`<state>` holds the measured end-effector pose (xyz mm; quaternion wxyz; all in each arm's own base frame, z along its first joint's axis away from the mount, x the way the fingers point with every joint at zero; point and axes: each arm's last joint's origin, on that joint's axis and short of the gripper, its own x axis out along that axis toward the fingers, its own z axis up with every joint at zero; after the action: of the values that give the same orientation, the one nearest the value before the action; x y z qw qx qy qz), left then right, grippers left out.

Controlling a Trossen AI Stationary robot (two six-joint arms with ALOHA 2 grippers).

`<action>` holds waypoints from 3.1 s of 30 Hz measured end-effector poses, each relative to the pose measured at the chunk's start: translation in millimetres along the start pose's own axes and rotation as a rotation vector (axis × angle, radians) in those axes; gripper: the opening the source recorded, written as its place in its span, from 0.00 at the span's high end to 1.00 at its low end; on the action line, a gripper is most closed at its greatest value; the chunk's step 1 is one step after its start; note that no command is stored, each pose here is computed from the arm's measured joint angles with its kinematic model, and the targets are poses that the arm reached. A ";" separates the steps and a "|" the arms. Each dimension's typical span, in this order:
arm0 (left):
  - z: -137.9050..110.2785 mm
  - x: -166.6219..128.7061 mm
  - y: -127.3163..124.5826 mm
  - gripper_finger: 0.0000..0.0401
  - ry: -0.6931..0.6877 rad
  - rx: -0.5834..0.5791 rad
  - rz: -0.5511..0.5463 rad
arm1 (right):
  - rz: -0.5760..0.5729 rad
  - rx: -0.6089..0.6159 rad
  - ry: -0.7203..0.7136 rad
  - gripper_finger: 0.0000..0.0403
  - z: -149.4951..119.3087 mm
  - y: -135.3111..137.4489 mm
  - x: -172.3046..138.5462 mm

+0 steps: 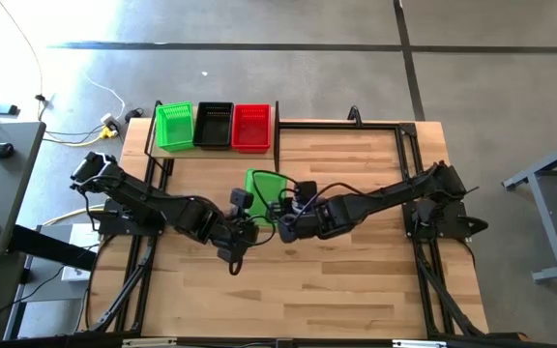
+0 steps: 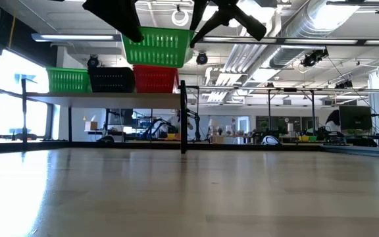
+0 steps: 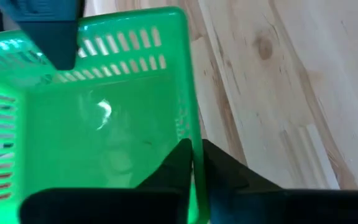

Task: Stack baskets on shelf by color
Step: Stack the green bin on top of the green bin on the shelf

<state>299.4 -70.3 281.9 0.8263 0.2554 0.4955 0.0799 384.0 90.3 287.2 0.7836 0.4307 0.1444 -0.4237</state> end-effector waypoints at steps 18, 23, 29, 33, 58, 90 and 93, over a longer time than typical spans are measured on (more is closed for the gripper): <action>-6.2 -5.9 -10.2 0.99 0.052 0.072 -0.013 | 0.000 -0.044 0.025 0.71 4.1 0.1 1.9; -13.5 -11.4 -7.0 1.00 0.094 0.074 -0.006 | 0.025 -0.081 0.017 0.60 14.8 1.4 -9.4; -21.0 -28.2 2.7 1.00 0.066 0.027 -0.001 | 0.068 -0.142 -0.009 0.58 36.1 2.0 -31.6; -32.5 -44.3 12.1 1.00 0.013 -0.007 -0.005 | 0.089 -0.200 -0.061 0.58 50.0 1.6 -45.3; -181.7 -124.9 81.1 1.00 -0.013 -0.211 0.234 | 0.040 -0.331 -0.112 0.58 138.1 -15.1 -28.0; -218.9 -115.9 116.1 1.00 0.347 -0.236 0.280 | -0.008 -0.494 -0.071 0.58 177.0 -31.9 -1.8; -219.9 -112.0 120.0 1.00 0.379 -0.262 0.273 | 0.002 -0.513 -0.052 0.58 180.3 -33.6 0.4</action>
<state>69.3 64.8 346.0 0.7264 0.1911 0.5876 0.3008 332.7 -62.7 374.3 0.8712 0.2070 0.2267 -0.3832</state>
